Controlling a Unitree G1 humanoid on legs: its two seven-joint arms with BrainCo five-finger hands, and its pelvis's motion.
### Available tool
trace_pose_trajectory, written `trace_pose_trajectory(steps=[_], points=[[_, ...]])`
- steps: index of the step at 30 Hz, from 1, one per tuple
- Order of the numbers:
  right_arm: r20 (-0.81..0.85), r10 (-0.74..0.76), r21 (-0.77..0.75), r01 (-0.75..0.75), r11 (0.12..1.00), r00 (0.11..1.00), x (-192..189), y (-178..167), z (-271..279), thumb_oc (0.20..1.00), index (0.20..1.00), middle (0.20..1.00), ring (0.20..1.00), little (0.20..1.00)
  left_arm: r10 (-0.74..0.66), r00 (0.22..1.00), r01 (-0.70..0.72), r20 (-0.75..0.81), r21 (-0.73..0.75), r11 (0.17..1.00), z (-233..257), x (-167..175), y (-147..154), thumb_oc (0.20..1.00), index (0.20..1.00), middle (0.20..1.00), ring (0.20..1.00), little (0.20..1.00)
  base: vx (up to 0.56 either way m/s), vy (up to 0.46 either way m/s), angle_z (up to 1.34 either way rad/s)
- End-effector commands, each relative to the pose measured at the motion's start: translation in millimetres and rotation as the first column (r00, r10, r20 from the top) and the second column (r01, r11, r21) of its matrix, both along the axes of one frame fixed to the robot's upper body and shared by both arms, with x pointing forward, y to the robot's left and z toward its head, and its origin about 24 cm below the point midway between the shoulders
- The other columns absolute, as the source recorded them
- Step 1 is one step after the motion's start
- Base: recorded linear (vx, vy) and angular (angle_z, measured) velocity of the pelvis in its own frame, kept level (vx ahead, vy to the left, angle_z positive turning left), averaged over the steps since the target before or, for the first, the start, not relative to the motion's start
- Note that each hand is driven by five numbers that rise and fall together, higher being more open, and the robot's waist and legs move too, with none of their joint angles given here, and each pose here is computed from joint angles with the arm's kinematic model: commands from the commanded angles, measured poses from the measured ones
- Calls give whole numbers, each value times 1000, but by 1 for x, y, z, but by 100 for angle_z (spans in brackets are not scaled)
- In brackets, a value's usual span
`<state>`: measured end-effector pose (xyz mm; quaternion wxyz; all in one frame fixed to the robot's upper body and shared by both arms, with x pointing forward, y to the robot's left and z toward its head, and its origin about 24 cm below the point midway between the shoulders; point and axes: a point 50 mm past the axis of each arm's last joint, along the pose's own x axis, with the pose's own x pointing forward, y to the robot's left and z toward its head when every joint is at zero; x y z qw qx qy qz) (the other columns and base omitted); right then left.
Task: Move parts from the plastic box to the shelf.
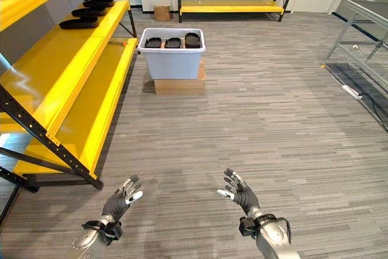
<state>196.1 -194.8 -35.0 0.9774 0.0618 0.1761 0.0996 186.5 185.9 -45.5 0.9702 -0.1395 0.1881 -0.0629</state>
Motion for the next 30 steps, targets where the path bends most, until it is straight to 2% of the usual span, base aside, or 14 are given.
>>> trace_pose_trajectory(steps=[1, 10, 14, 21, 26, 30], points=[[78, -16, 49, 12, 999, 997, 13, 3, 11, 1000, 1000, 1000, 1000, 1000, 42, 988, -44, 147, 12, 999, 25, 18, 7, 1000, 1000, 1000, 1000, 1000, 34, 99, 16], [118, 8, 49, -14, 999, 993, 19, 13, 16, 1000, 1000, 1000, 1000, 1000, 56, 980, -63, 192, 30, 998, 33, 28, 10, 1000, 1000, 1000, 1000, 1000, 162, 156, 4], [141, 1, 43, -7, 999, 990, 24, 15, 21, 1000, 1000, 1000, 1000, 1000, 78, 979, -85, 186, 25, 996, 30, 29, 8, 1000, 1000, 1000, 1000, 1000, 476, -144, 63], [173, -33, 31, 28, 999, 984, 31, 5, 29, 1000, 1000, 1000, 1000, 1000, 55, 983, -49, 174, -39, 998, 28, 36, -14, 1000, 1000, 1000, 1000, 1000, 335, -204, 55], [212, -10, -10, 12, 1000, 977, 38, -1, 38, 1000, 1000, 1000, 1000, 1000, 44, 975, -31, 216, -64, 997, 38, 45, -20, 1000, 1000, 1000, 1000, 1000, 258, -204, 12], [227, -57, -5, 60, 998, 972, 40, -8, 42, 1000, 1000, 1000, 1000, 1000, 59, 966, -39, 250, -84, 996, 47, 53, -24, 1000, 1000, 1000, 1000, 1000, 201, -228, -15]])
